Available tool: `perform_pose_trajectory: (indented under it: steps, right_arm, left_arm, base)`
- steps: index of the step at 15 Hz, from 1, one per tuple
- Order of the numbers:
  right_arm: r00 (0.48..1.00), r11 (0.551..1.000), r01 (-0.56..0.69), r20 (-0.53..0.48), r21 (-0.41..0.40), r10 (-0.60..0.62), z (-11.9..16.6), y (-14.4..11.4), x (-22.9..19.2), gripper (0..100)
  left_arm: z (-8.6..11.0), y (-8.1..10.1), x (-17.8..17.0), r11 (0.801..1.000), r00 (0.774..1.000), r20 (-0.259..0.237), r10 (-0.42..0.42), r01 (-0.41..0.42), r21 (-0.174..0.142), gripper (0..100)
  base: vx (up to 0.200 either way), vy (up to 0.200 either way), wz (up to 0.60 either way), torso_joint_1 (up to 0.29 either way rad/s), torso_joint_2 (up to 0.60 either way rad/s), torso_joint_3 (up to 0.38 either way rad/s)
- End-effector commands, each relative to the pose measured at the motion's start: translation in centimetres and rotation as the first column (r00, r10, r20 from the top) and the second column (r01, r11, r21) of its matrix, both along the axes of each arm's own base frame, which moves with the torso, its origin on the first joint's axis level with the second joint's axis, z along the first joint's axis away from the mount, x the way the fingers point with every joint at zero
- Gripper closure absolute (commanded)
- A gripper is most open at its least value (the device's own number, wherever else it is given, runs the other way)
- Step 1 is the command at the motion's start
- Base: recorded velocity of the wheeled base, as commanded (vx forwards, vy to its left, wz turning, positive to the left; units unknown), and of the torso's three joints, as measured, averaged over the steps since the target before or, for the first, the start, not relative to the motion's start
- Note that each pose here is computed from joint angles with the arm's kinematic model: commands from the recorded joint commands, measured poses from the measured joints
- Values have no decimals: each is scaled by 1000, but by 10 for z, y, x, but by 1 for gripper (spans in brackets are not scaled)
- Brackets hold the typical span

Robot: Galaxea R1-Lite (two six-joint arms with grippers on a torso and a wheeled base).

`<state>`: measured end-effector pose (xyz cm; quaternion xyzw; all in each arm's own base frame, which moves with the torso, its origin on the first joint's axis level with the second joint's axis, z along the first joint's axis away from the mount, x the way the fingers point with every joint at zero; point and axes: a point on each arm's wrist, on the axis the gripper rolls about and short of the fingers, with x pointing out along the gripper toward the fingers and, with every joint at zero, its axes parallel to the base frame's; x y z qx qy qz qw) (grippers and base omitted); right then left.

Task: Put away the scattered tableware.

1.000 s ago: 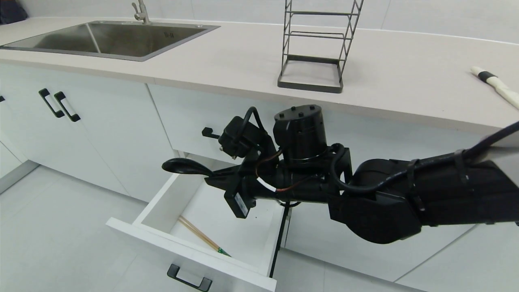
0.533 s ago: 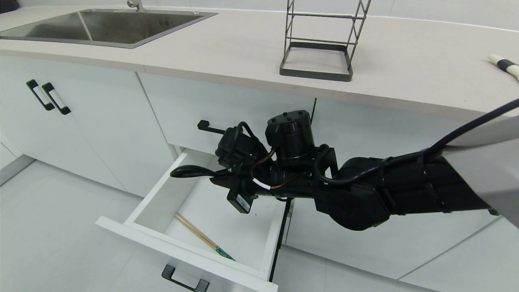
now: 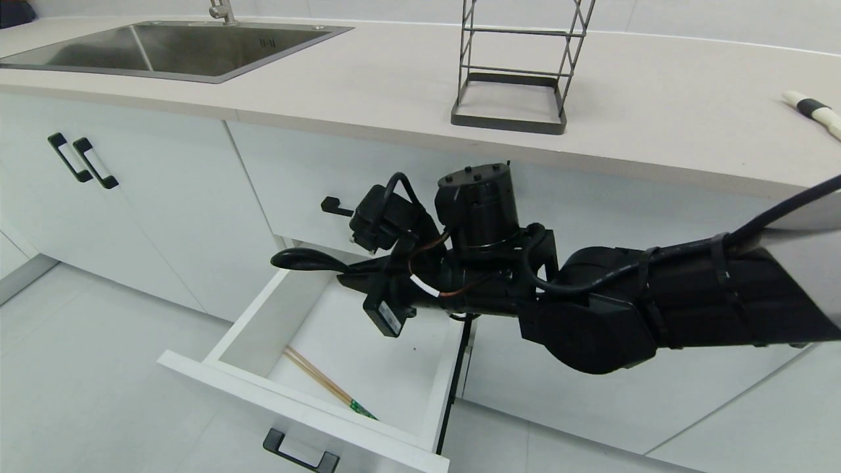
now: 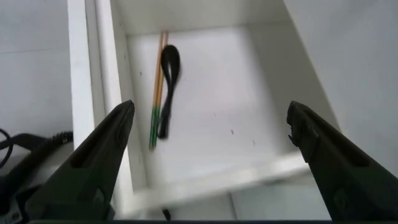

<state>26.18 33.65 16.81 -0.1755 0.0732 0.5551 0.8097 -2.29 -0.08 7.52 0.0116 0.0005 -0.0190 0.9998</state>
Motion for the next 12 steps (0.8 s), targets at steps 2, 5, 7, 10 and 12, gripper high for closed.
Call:
perform_pose_trajectory:
  steps: [2,5,7,10,12]
  right_arm:
    - [1000,999,1,-23,-42,-2,-25,15,-9,100]
    - [999,998,-10,-44,-69,7,-51,36,-2,100]
    - [998,994,0,-59,-107,-6,-68,41,-2,100]
    - [996,987,65,-56,-145,-74,-87,48,4,100]
    - [995,985,67,-61,-156,-77,-96,51,7,100]
  left_arm:
    - [0,0,0,1000,1000,0,0,0,0,0]
    - [0,0,0,1000,1000,0,0,0,0,0]
    - [0,0,0,1000,1000,0,0,0,0,0]
    - [0,0,0,1000,1000,-2,0,0,0,0]
    - [0,0,0,1000,1000,-2,0,0,0,0]
  base:
    - [0,0,0,0,0,0]
    - [0,0,0,0,0,0]
    - [0,0,0,0,0,0]
    - [0,0,0,0,0,0]
    - [0,0,0,0,0,0]
